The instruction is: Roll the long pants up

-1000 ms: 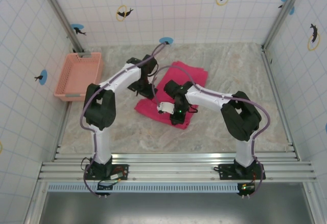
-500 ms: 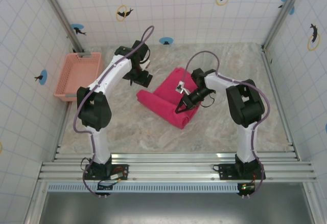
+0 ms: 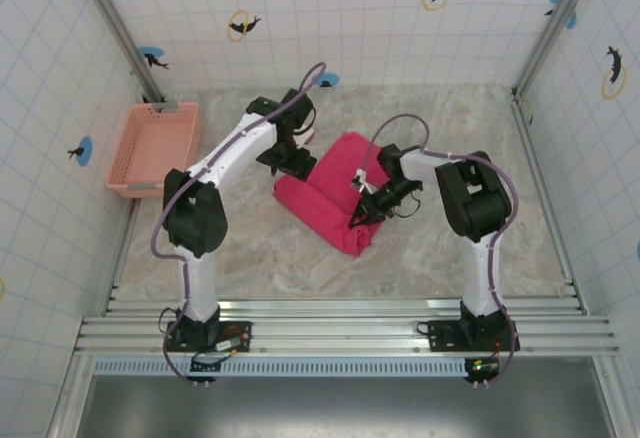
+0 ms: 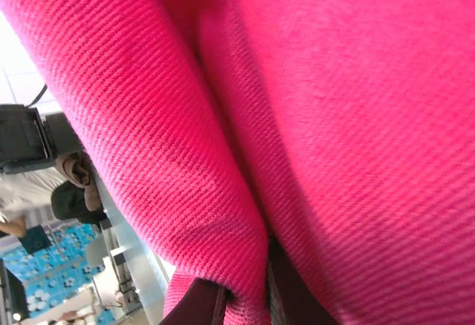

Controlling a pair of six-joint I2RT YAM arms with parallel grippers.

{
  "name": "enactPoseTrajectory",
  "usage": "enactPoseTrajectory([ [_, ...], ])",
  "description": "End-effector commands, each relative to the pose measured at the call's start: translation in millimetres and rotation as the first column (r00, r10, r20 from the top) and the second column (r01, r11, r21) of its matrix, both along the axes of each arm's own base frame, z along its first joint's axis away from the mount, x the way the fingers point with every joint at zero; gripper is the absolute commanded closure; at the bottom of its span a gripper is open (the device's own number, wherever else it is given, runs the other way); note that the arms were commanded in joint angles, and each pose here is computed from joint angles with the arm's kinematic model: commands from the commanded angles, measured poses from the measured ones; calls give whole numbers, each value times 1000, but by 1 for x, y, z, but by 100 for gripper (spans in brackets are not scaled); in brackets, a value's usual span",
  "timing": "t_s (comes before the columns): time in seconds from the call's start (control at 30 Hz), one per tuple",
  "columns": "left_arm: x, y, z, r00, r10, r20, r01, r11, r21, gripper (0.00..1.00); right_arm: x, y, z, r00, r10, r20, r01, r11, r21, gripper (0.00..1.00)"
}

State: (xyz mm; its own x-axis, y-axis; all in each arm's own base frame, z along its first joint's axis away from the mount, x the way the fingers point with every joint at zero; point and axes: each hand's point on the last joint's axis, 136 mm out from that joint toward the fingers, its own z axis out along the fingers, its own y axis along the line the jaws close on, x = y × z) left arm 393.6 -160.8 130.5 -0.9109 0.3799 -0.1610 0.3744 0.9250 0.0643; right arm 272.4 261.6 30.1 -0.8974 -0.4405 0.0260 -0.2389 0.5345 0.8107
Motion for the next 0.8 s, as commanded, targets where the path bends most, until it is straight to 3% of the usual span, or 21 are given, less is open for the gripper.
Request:
enactPoseTrajectory([
  [0.0, -11, -10, -21, 998, -1, -58, 0, 1000, -4, 8, -10, -27, -39, 999, -14, -30, 8, 983, -184, 94],
  [0.4, -6, -11, -85, 988, 3, -154, 10, 997, 81, 8, 1, -25, -33, 999, -40, -30, 34, 980, -197, 91],
  [0.63, -2, -10, -110, 977, -13, -213, 38, 993, 110, 9, 32, -45, 20, 971, 64, 231, 17, 943, -334, 65],
  [0.77, 0, -13, -111, 976, -33, -214, 58, 992, 109, 9, 40, -58, 66, 837, 257, 483, 13, 874, -487, 48],
])
